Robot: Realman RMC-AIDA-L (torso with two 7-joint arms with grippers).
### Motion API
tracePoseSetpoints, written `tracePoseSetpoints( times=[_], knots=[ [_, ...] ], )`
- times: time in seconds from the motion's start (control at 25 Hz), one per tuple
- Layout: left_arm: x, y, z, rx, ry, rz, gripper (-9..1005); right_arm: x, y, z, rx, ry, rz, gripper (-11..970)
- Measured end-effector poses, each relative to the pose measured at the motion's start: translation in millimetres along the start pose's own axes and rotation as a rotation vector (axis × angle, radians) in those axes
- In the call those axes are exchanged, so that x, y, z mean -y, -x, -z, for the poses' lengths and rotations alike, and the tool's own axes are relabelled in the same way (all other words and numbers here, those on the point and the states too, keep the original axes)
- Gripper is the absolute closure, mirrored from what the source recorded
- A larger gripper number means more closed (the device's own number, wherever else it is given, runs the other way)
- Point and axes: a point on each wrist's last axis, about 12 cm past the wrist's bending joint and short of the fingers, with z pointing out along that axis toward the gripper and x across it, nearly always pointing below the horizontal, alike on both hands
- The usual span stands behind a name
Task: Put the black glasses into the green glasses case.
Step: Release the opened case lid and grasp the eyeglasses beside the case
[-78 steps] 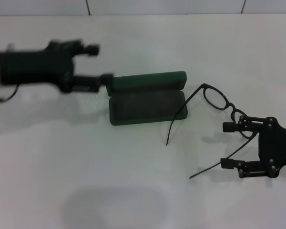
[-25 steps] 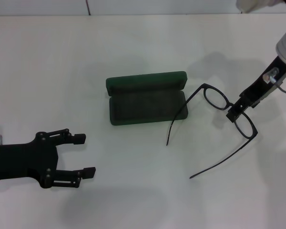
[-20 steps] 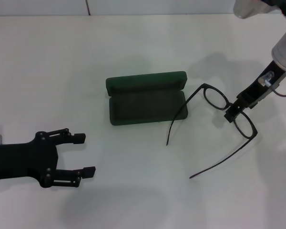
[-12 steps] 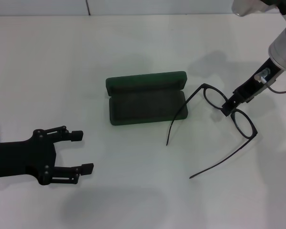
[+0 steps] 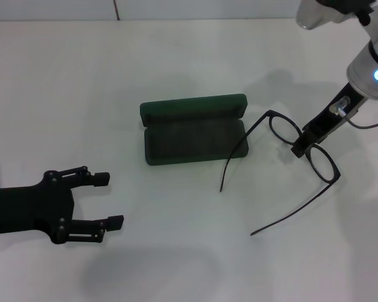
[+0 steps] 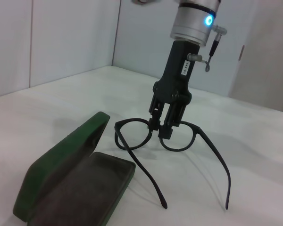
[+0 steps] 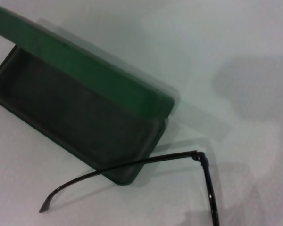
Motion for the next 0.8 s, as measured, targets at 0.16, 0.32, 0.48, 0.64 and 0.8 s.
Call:
tracePoseSetpoints(
  times=[0.16,0.32,0.48,0.64,0.8],
  knots=[
    [-0.6,0.6,0.1,0.000,0.000,-0.002,105,-0.9,0.9,-0.5,0.001,-0.003,0.006,413],
    [-0.8,0.8,0.1,-0.001,0.001,-0.003,105,-1.1,1.1,-0.7,0.000,-0.005,0.009,482],
    [-1.0,0.8,0.1,-0.001,0.002,-0.003,105,-2.3,3.1,-1.2,-0.001,-0.019,0.008,550],
    [-1.5,0.3,-0.3,-0.003,0.008,-0.002,105,-4.2,5.6,-2.8,-0.007,-0.045,0.017,565],
    [-1.0,-0.4,-0.5,-0.002,0.009,0.001,105,-5.4,6.5,-4.2,-0.011,-0.057,0.031,636]
  ],
)
